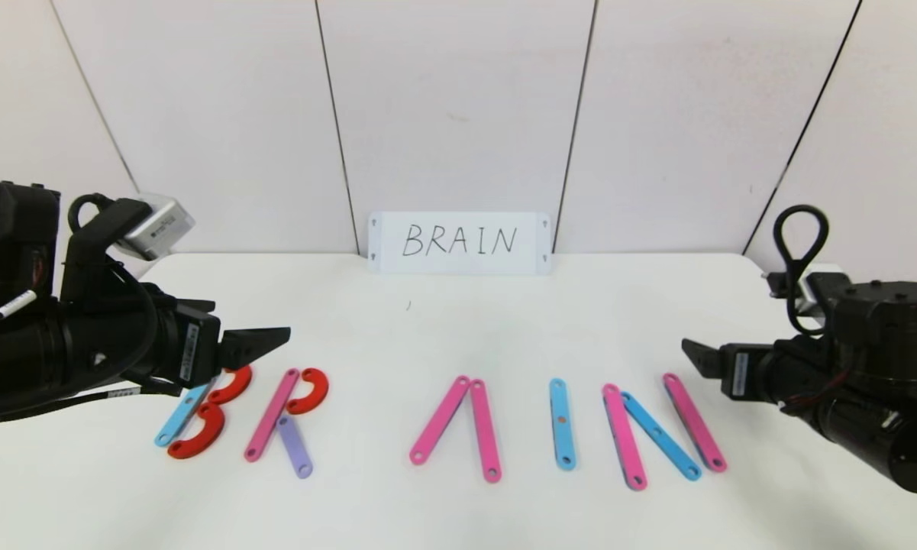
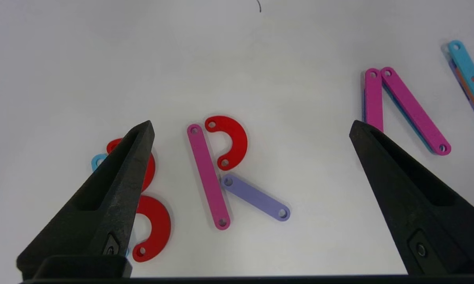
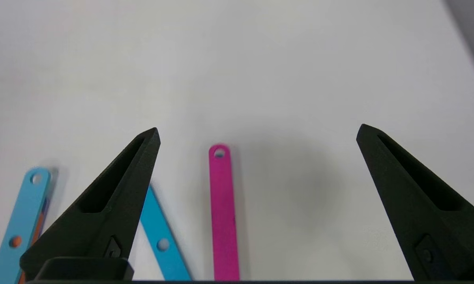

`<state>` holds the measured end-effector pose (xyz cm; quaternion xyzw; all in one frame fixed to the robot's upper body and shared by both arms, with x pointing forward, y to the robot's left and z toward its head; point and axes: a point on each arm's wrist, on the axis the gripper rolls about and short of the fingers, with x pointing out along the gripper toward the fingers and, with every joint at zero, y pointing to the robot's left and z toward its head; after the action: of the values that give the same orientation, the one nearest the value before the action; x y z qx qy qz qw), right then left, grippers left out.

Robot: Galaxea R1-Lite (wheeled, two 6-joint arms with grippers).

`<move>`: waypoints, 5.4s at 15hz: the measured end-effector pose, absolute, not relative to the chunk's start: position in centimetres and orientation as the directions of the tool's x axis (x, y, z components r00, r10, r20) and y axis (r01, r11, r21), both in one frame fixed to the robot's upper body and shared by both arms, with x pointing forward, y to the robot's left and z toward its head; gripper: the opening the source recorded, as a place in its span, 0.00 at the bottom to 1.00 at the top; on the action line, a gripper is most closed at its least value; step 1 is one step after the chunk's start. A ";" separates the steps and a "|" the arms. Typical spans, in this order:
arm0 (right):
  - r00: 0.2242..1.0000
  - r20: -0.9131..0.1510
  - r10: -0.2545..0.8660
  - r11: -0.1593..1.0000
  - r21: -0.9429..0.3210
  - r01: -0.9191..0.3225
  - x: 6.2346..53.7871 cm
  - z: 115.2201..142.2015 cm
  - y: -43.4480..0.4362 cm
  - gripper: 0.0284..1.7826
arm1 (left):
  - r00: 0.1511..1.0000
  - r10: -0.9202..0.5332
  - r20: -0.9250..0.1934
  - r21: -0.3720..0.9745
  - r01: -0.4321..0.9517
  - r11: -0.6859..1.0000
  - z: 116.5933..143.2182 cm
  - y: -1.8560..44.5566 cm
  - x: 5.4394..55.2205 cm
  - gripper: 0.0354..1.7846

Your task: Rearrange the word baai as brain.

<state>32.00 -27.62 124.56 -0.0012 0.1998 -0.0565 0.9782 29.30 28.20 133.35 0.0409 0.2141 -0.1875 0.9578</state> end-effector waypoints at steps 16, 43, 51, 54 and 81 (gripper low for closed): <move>0.844 0.161 -0.512 0.821 -0.197 0.536 10.1 137.3 -34.8 0.98 | 0.993 0.002 -0.119 0.107 0.010 0.994 138.2 34.4 5.8 0.97; 0.685 0.623 -0.377 0.884 0.022 0.467 -2.0 132.7 -34.5 0.98 | 0.952 0.149 0.268 -0.006 -0.153 0.988 129.6 33.7 -0.8 0.97; 0.838 0.485 -0.250 0.946 -0.061 0.318 5.4 123.5 -34.2 0.98 | 0.986 0.117 0.115 0.032 -0.121 0.992 122.5 33.6 5.2 0.97; 0.903 0.366 -0.226 0.961 -0.068 0.268 6.1 122.1 -34.1 0.98 | 0.988 0.112 0.103 0.087 -0.121 0.989 120.7 33.6 6.2 0.97; 1.000 0.005 -0.022 0.999 0.023 0.022 6.9 118.3 -33.7 0.98 | 1.000 -0.003 0.003 -0.006 0.003 1.000 118.4 33.3 6.9 0.97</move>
<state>6.90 -33.68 118.32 0.0115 -0.0027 -0.0109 0.9999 6.90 33.34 118.36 -0.0029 -0.0016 -0.0013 1.0000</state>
